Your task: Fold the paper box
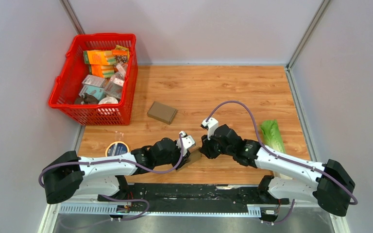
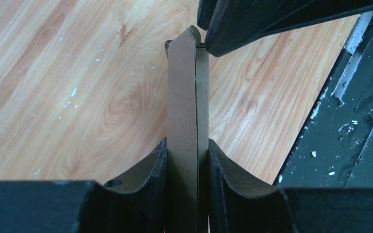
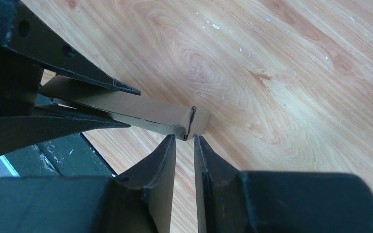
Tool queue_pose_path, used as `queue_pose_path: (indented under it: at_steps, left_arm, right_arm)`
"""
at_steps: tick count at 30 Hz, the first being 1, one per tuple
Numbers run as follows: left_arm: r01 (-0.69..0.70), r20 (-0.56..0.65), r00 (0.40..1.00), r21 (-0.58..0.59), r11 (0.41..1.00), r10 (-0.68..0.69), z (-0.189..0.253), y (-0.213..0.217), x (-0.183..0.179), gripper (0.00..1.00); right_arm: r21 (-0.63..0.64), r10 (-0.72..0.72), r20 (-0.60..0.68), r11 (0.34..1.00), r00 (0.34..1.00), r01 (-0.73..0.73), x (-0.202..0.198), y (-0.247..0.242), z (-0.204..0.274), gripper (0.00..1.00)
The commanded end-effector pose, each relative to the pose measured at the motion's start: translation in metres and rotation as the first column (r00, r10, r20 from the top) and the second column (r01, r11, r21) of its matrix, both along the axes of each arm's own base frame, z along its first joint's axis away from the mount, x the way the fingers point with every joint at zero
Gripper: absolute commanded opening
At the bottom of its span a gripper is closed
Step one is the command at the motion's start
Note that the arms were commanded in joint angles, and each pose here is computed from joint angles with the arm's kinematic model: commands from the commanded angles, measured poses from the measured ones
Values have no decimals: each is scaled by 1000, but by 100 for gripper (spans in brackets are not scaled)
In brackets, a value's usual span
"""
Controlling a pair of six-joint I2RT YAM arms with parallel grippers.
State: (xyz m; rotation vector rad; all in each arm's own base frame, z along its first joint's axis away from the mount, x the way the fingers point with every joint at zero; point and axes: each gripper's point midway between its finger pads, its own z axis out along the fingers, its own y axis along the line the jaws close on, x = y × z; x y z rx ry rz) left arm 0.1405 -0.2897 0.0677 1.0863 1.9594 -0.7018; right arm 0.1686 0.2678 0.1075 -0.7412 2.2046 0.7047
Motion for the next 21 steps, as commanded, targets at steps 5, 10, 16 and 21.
queue_pose_path:
  at_steps: [5, 10, 16, 21]
  left_arm:
    - [36, -37, 999, 57, 998, -34, -10, 6, -9, 6]
    - [35, -40, 999, 56, 998, -33, -11, 6, -10, 6]
    - [34, -39, 999, 56, 998, -32, -11, 7, -10, 6]
    - [36, -39, 999, 56, 998, -34, -12, 8, -11, 6]
  right_arm:
    - [40, -6, 60, 999, 998, 4, 14, 12, 17, 22]
    - [44, -9, 65, 999, 998, 6, 16, 13, 18, 21]
    - [42, -12, 71, 999, 997, 9, 18, 14, 20, 19]
    - [46, -8, 79, 999, 997, 5, 18, 15, 24, 18]
